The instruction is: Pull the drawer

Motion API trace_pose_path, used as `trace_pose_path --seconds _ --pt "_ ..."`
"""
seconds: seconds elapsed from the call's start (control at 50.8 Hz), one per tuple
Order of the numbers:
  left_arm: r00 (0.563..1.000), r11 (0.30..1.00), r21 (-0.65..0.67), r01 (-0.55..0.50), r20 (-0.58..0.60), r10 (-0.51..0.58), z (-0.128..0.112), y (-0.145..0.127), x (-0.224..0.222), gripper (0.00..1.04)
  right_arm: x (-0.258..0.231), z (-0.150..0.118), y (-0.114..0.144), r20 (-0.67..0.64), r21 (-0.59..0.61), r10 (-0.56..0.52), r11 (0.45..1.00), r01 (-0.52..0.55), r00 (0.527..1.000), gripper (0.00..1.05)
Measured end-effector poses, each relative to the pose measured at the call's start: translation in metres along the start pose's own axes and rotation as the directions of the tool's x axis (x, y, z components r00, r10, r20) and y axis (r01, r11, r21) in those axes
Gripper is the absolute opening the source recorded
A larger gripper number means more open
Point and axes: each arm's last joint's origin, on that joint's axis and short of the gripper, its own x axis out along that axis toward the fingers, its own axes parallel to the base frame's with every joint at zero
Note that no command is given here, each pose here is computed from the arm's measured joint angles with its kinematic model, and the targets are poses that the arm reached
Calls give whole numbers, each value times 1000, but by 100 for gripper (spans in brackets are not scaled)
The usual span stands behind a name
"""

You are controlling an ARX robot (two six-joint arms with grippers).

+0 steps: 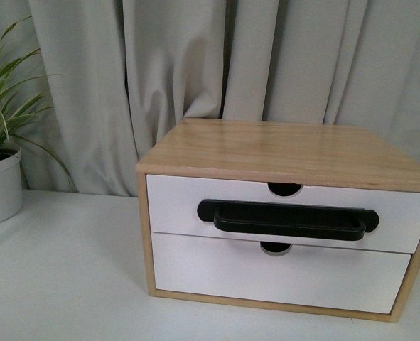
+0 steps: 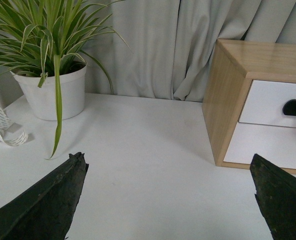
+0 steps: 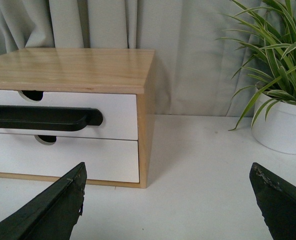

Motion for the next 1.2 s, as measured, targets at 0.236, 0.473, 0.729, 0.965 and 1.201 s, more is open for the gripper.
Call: trace_pose_path --seconds 0.236,0.473,0.729,0.965,1.201 --pt "1000 1000 0 0 0 0 0 0 0 98 0 0 0 0 0 0 1000 0 1000 96" --pt "1000 1000 0 0 0 0 0 0 0 98 0 0 0 0 0 0 1000 0 1000 96" --pt "983 973 162 162 56 -173 15 2 21 98 15 11 -7 -36 -118 198 972 -201 979 96" --pt "845 780 330 532 -268 -463 10 -23 73 98 55 36 -1 -259 -326 329 855 -403 908 96" --pt "612 353 538 765 -437 -659 22 -77 113 98 91 46 24 -450 -591 380 552 -588 808 96"
